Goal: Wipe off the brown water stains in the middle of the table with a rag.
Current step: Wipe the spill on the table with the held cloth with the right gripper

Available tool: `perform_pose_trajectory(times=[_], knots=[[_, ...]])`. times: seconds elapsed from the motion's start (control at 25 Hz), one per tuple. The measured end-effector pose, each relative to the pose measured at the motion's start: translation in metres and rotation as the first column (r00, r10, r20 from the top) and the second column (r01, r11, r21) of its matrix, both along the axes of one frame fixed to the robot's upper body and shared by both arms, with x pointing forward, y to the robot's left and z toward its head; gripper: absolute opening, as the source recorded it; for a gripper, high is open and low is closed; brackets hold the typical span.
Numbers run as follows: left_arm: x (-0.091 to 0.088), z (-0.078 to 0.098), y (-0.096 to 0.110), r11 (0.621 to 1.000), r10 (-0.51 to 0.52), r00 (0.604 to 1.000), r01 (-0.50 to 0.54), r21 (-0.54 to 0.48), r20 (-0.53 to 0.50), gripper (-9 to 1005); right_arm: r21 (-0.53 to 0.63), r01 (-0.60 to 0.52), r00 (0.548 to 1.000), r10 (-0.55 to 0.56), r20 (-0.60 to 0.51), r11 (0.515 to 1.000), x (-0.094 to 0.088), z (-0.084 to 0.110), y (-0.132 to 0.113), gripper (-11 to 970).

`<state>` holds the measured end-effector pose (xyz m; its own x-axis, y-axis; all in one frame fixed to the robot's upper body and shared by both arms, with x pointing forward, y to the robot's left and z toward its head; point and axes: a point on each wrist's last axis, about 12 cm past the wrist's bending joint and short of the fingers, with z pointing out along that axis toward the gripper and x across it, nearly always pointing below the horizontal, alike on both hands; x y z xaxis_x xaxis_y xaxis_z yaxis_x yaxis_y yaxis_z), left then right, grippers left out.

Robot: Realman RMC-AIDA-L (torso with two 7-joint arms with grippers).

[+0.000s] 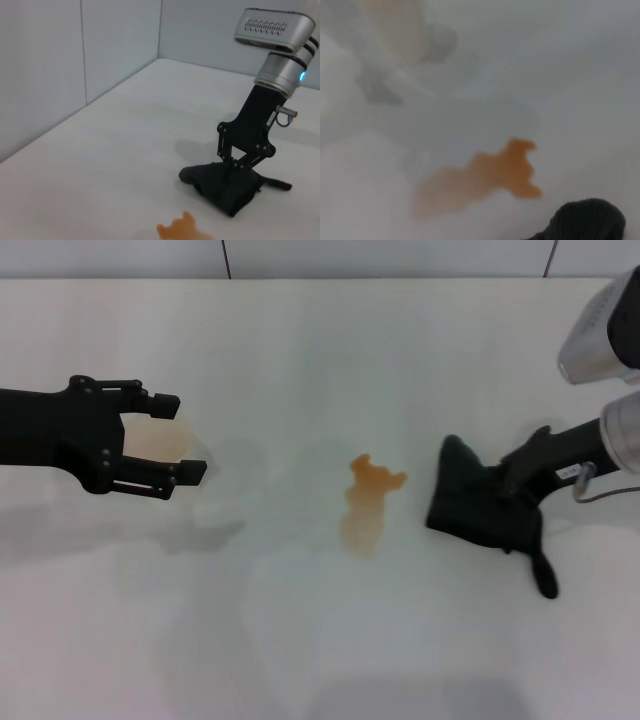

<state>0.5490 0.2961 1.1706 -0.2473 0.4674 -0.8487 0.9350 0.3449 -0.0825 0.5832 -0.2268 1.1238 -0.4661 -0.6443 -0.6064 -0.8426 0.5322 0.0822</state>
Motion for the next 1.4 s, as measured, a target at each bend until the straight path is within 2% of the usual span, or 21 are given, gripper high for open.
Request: perform_pose_trajectory(times=[0.2,0.52,0.92,1.12,1.4], knots=[[0.000,-0.001,0.000,1.000,-0.011,1.000,0.011,0.002,0.022,886,0.066,-0.059,0.998,0.059,-0.003,0.996,-0.005,0.006,0.023,96],[0.000,-0.001,-0.002,1.000,-0.013,1.000,0.013,-0.005,0.028,886,0.098,-0.155,0.987,0.158,-0.027,0.983,-0.018,0.010,0.059,96],[-0.001,-0.003,-0.004,1.000,-0.007,1.000,0.007,-0.016,0.028,886,0.112,-0.239,0.965,0.248,-0.084,0.965,-0.036,0.002,0.085,95],[0.000,-0.004,-0.006,1.000,-0.003,1.000,0.004,-0.019,0.031,886,0.101,-0.232,0.968,0.241,-0.077,0.967,-0.030,0.002,0.091,95],[0.001,-0.004,-0.006,1.000,0.007,0.999,-0.006,-0.023,0.038,886,0.053,-0.206,0.976,0.209,-0.064,0.977,-0.011,-0.003,0.099,95]])
